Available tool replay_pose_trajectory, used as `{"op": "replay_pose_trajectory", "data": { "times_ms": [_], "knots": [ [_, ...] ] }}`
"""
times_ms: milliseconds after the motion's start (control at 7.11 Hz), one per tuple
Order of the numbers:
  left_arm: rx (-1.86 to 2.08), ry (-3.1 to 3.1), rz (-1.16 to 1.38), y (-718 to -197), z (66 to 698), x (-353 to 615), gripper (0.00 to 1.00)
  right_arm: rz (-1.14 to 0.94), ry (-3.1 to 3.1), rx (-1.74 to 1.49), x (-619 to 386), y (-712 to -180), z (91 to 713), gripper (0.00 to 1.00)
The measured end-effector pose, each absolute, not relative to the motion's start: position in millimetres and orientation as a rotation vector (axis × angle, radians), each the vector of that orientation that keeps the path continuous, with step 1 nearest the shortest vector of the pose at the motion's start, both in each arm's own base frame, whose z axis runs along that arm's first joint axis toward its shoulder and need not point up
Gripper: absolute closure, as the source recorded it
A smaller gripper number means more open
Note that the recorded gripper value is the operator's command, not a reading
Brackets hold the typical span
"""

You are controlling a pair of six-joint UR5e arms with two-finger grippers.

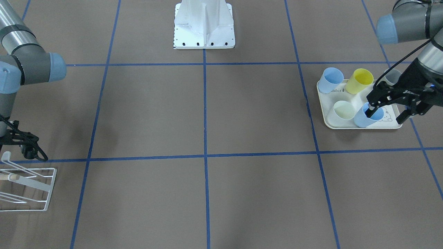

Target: Transfer IKEA cup to right arm and place on rack

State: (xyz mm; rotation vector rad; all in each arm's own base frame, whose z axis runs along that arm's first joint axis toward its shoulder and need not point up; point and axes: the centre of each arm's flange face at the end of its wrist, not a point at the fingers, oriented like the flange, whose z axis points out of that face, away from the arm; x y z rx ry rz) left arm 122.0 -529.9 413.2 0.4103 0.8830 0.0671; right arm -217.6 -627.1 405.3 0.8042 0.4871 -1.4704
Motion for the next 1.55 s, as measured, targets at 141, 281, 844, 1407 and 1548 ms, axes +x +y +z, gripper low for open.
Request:
{"op": "replay_pose_trajectory", "data": {
  "times_ms": [141,281,844,1407,1548],
  "knots": [
    [0.407,0.848,0.098,-513.0,439.7,105.0,0.0,-1.306,0.298,0.874,-219.2,-613.4,386.8,0.0],
    [0.385,0.818,0.118,-494.5,468.5,94.5,0.0,-1.114,0.072,0.914,-221.8,-597.5,372.4,0.0],
    [0.308,0.778,0.137,-434.7,541.9,92.2,0.0,-0.505,-0.64,0.775,-261.1,-539.4,312.7,0.0],
    [0.294,0.754,0.135,-436.7,580.1,166.6,0.16,-0.513,-0.759,0.63,-288.3,-508.2,296.5,0.0],
    [0.297,0.761,0.134,-441.8,580.6,172.6,0.22,-0.515,-0.76,0.628,-289.9,-506.9,296.2,0.0]
  ]
}}
